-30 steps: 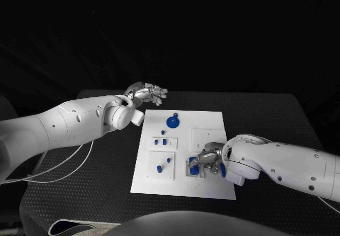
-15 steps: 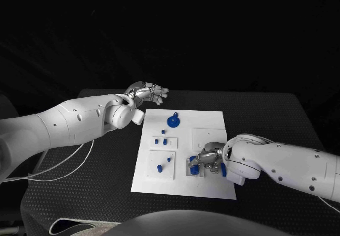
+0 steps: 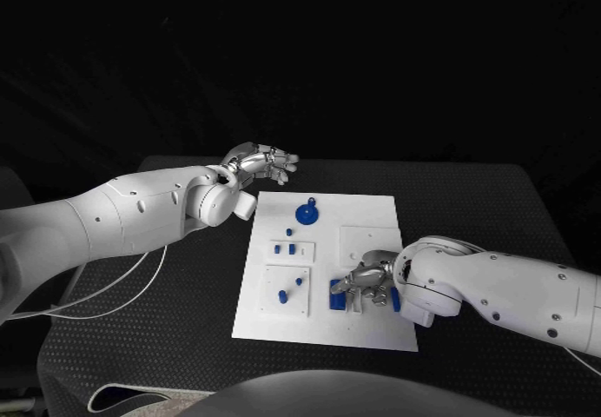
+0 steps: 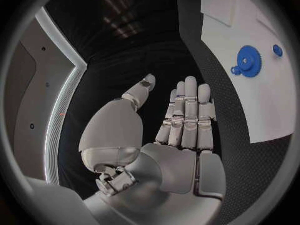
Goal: Assemble the parts on the task board
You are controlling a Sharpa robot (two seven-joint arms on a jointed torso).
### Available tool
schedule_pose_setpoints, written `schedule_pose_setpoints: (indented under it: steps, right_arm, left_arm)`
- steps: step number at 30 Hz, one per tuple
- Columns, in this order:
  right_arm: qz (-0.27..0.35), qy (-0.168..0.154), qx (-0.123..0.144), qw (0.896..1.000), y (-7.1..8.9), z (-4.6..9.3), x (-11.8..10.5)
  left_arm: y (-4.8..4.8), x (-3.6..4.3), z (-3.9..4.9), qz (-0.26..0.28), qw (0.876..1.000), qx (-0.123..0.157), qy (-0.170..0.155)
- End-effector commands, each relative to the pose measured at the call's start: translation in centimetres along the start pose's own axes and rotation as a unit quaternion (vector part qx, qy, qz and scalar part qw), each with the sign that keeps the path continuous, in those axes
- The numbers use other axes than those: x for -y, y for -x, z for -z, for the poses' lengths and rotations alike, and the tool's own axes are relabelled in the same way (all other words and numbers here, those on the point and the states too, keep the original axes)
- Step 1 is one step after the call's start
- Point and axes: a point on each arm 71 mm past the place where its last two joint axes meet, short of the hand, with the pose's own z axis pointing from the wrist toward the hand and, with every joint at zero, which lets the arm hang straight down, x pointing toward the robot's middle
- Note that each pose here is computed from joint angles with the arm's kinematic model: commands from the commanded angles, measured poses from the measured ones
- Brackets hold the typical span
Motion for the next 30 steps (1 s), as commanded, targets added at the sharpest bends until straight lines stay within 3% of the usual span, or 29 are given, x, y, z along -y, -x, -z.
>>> schedule_pose_setpoints:
  steps: [1, 9, 18, 21, 30]
  right_arm:
    - [0.013, -0.006, -0.013, 1.0, -0.5, -0.2, 0.3]
    - [0.011, -0.005, -0.01, 1.0, -0.5, -0.2, 0.3]
    - [0.008, 0.004, 0.013, 1.0, -0.1, 0.4, 0.8]
    - [0.005, 0.003, 0.019, 1.0, 0.4, 1.2, 1.3]
    - [-0.006, 0.021, 0.058, 0.998, 4.6, 4.9, 2.1]
  left_arm:
    - [-0.21, 0.16, -0.04, 0.005, 1.0, -0.008, -0.005]
    - [-0.13, 0.15, -0.02, 0.004, 1.0, -0.007, -0.005]
    - [-0.07, 0.15, -0.11, 0.004, 1.0, -0.006, -0.006]
    - [-0.07, 0.15, -0.21, 0.004, 1.0, -0.005, -0.006]
    - [0.13, 0.1, -0.32, 0.003, 1.0, -0.003, -0.006]
